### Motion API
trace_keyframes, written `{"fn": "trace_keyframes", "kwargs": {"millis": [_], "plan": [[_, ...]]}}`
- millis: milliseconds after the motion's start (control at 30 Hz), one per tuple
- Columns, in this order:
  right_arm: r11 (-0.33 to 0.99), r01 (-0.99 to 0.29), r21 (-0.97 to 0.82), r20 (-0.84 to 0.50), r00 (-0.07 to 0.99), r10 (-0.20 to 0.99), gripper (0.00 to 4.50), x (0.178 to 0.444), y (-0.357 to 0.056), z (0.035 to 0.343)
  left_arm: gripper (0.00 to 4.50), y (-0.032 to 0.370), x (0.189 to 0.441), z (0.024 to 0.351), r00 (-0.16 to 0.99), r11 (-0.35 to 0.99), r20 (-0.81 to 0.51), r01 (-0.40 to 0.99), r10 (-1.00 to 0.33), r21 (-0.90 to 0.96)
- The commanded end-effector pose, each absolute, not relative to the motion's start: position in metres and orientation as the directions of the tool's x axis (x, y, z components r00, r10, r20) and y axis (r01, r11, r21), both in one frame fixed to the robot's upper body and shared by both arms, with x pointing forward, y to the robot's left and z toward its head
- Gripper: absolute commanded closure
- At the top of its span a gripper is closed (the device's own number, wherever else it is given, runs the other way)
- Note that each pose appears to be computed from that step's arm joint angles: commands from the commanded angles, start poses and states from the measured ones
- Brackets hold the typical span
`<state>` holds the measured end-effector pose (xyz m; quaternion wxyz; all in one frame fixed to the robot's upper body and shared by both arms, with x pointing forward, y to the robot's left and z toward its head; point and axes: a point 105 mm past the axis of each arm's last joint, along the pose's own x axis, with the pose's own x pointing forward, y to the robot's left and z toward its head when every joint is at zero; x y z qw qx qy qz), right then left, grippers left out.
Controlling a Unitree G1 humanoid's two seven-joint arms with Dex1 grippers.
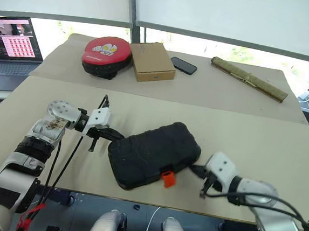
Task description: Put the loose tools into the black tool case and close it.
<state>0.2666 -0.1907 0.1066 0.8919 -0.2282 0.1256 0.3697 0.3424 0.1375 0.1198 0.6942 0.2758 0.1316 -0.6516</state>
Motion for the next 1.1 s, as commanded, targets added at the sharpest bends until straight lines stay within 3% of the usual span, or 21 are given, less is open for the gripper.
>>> {"fn": "trace_keyframes", "kwargs": {"millis": [33,133,200,333,567,900,1100], "plan": [[0.604,-0.739,-0.298,-0.383,0.672,0.634,4.5,0.258,-0.19,0.119,4.45,0.128,0.356,0.177,0.181,0.081,-0.413,0.966,-0.892,0.246],[0.562,-0.784,-0.265,-0.407,0.619,0.672,4.5,0.245,-0.184,0.122,4.45,0.11,0.348,0.208,0.108,0.042,-0.339,0.979,-0.934,0.198],[0.536,-0.81,-0.24,-0.423,0.584,0.693,4.5,0.237,-0.179,0.121,4.45,0.1,0.337,0.21,0.046,-0.02,-0.349,0.983,-0.936,0.184],[0.431,-0.885,-0.179,-0.464,0.462,0.756,4.5,0.214,-0.156,0.115,4.45,0.072,0.308,0.168,-0.1,-0.234,-0.504,0.95,-0.858,0.208],[0.382,-0.912,-0.149,-0.495,0.404,0.769,4.5,0.215,-0.136,0.1,4.45,0.063,0.318,0.123,-0.063,-0.304,-0.625,0.908,-0.778,0.288],[0.388,-0.908,-0.155,-0.536,0.407,0.739,4.5,0.225,-0.128,0.069,4.45,0.056,0.321,0.127,-0.072,-0.302,-0.592,0.905,-0.803,0.3],[0.411,-0.893,-0.185,-0.485,0.446,0.752,4.5,0.23,-0.124,0.072,4.45,0.056,0.322,0.129,-0.066,-0.298,-0.587,0.904,-0.807,0.308]]}}
